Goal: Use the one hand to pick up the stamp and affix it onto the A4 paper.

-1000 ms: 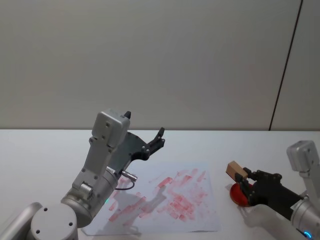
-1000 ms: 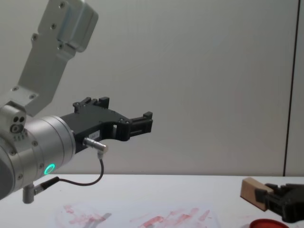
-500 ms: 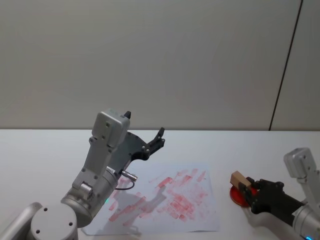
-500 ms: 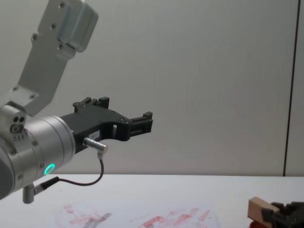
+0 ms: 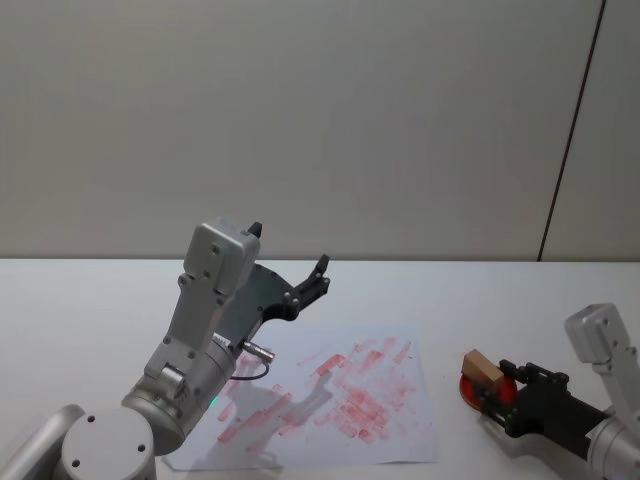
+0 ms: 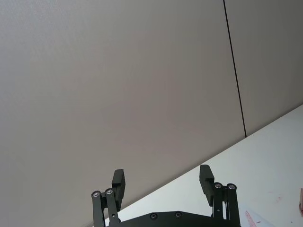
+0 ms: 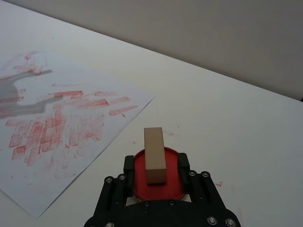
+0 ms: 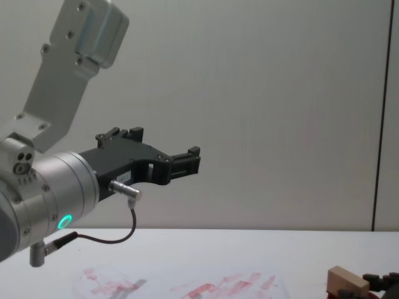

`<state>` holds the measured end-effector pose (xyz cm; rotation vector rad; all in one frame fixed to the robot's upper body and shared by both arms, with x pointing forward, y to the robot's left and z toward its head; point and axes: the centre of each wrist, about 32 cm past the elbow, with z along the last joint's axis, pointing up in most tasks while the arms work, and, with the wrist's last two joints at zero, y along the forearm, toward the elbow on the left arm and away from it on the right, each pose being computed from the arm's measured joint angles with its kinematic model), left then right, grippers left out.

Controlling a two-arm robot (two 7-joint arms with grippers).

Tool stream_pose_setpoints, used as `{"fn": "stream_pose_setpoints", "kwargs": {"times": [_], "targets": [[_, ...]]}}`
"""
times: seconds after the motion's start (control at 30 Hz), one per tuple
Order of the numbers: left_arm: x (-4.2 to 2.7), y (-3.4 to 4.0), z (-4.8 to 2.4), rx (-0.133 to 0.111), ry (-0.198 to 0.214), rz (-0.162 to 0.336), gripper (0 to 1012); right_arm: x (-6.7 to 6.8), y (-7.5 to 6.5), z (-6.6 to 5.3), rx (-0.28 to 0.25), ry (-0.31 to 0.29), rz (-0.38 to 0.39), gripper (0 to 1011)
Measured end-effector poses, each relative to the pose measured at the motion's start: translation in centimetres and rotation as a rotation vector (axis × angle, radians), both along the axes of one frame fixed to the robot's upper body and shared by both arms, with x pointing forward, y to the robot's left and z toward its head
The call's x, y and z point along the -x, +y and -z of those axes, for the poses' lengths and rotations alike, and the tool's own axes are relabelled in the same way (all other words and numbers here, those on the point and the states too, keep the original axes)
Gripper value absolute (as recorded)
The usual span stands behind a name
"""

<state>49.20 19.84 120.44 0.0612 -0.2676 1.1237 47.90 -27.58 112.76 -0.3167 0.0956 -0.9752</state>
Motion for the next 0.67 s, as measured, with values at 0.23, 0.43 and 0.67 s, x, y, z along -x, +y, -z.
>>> {"fn": "stream_pose_setpoints", "kwargs": {"times": [0.23,0.43,0.67], "targets": [[0.00,0.00,0.00,0.000,0.000,0.000,1002,0.0,0.0,-0.3,-0.018,-0.013,0.000,706],[0.00,0.00,0.00,0.000,0.000,0.000,1002,0.0,0.5,-1.5,-0.065,-0.063,-0.010,891],[0.00,0.00,0.00,0.000,0.000,0.000,1002,0.0,1.2,-2.8,-0.114,-0.109,-0.024,1001]]}}
